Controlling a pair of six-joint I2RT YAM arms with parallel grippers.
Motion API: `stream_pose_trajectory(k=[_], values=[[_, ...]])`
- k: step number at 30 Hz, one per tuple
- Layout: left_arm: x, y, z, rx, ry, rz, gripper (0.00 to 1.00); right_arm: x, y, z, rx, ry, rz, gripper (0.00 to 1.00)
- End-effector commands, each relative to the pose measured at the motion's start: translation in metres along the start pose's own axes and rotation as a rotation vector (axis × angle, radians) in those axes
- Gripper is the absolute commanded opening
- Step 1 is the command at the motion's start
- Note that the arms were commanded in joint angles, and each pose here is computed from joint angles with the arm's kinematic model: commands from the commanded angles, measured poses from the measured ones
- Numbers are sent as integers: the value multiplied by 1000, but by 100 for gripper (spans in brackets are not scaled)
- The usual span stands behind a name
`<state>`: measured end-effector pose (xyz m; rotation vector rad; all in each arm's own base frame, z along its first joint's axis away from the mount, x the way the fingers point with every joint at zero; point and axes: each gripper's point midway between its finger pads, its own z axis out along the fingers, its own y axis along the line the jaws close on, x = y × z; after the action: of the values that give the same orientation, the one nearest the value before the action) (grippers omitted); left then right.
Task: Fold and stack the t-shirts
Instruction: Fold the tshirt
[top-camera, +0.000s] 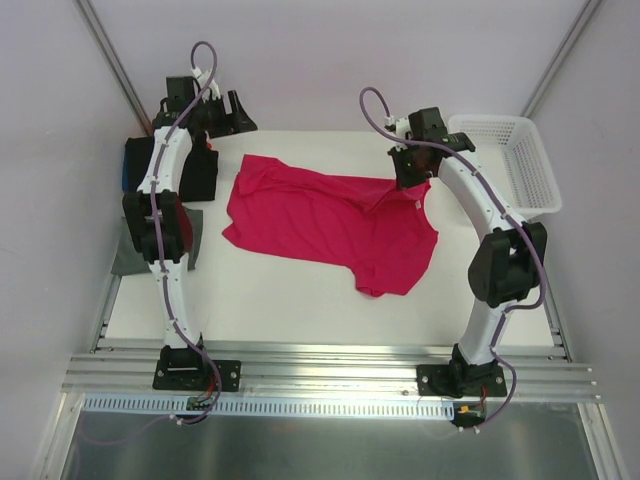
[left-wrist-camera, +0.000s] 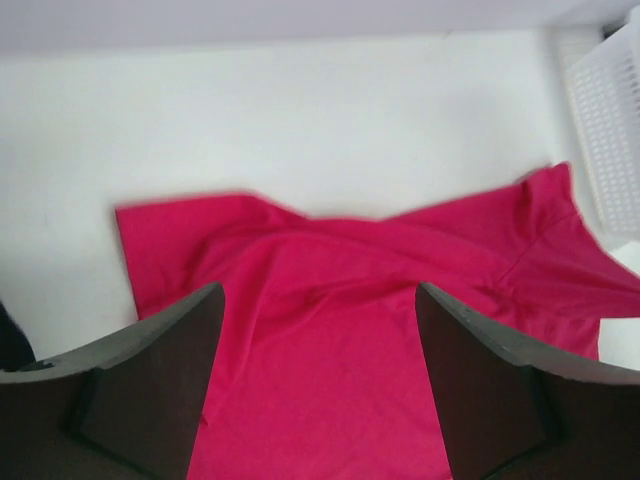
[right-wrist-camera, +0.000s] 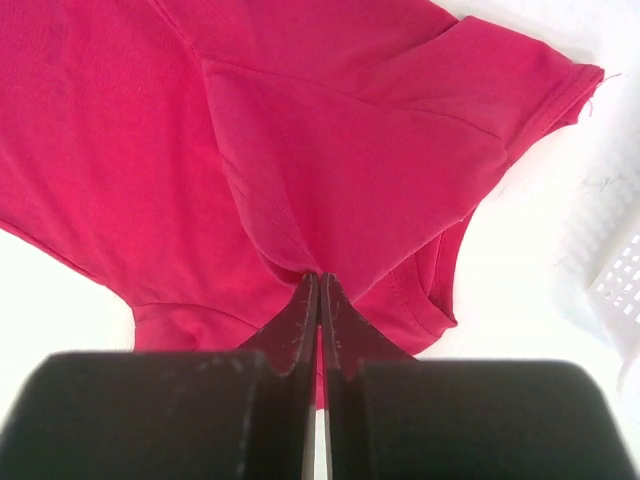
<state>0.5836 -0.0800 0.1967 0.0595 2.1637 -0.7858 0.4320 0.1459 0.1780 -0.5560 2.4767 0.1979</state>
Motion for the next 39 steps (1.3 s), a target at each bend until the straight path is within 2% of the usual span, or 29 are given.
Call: stream_pose_trajectory(k=[1,2,5,9,14,21,32,39], values=[[-29,-30,-9,94,-20,-1,76,-11,10,-31,-18,-67,7,1],[-25,-27,-4,98,-10,-21,73,-10,11,-31,-18,-67,9,1],[-13,-7,15,66,15,-58,57,-2,14,-33,-18,-56,7,1],[13,2,19,49,78,-137,52,6,15,-33,-18,-39,3,1],[39,-2,12,67,146,-246,53,1,13,-33,-6,-56,-3,1],[36,10,17,22,131,-246,51,-3,11,-34,-1,-68,-11,1],[44,72,26,-112,114,-277,45,4,7,-35,22,-55,-20,1],[48,95,35,-143,112,-278,45,2,4,-33,37,-50,-24,1]])
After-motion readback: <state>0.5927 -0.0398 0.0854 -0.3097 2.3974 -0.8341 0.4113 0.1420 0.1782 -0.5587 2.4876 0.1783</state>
